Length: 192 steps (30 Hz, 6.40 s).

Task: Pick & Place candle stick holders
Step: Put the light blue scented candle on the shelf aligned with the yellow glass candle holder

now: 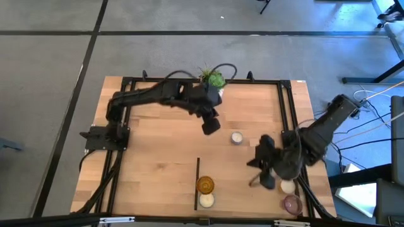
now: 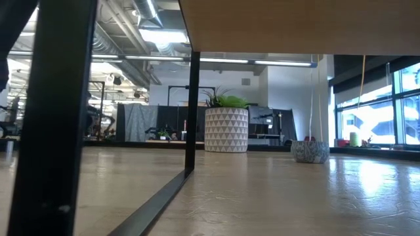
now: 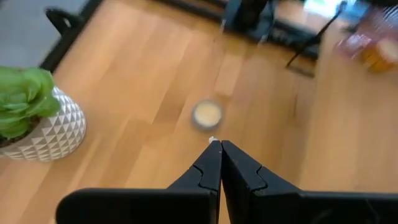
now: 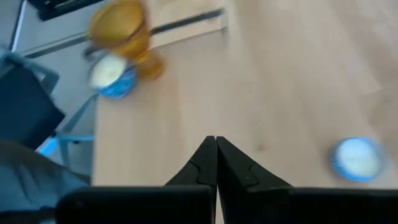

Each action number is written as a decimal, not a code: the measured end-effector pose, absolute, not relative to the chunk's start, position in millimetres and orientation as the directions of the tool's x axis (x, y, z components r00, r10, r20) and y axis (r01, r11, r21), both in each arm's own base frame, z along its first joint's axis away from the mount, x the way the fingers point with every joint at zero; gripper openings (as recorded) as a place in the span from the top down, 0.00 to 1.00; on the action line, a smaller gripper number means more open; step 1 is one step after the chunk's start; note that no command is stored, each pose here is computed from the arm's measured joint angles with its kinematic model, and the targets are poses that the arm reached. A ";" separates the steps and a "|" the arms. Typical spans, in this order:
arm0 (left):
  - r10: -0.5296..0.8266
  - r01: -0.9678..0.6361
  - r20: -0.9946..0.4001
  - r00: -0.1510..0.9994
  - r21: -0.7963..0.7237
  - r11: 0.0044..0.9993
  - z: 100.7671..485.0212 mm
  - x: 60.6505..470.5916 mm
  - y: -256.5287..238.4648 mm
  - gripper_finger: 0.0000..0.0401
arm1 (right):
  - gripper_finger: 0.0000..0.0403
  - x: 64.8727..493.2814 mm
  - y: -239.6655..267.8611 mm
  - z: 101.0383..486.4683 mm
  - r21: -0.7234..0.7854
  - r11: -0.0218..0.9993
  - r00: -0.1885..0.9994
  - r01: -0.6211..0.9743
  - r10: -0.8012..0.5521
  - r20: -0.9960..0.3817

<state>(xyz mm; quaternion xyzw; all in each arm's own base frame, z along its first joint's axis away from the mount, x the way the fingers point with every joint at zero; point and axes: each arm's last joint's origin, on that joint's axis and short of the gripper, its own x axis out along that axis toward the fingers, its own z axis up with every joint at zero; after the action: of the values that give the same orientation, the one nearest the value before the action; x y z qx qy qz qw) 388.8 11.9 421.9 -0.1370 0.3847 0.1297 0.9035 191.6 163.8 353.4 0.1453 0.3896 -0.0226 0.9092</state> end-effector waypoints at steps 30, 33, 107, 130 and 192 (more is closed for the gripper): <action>-0.008 -0.196 -0.711 0.703 -0.205 0.959 301.0 445.4 86.5 0.99 | 1.00 202.6 85.5 331.0 0.268 0.936 0.773 0.226 -0.005 -0.634; -0.013 -0.206 -0.721 0.693 -0.215 0.954 288.6 451.8 89.9 0.99 | 1.00 196.2 82.3 328.2 0.282 0.930 0.780 0.235 -0.008 -0.626; 0.233 -0.239 -0.067 0.970 -0.105 0.965 270.3 167.5 27.7 0.99 | 0.59 260.4 -37.4 212.8 0.124 0.606 0.115 0.786 0.054 -0.992; 0.238 -0.248 -0.082 0.968 -0.162 0.955 269.0 167.3 28.4 0.99 | 0.67 280.1 -36.0 183.3 0.102 0.690 0.079 0.717 0.065 -0.995; 0.242 -0.267 -0.149 0.959 -0.182 0.946 259.6 175.8 29.7 0.99 | 1.00 289.3 -24.0 233.0 0.037 0.767 0.025 0.641 0.027 -0.999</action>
<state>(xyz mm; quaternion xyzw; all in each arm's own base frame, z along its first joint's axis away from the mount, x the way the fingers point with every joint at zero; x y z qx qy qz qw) 175.8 29.7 259.6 -0.1008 0.0622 0.1294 0.9845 289.3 -24.0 233.0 0.2532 0.6597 -0.2291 0.6695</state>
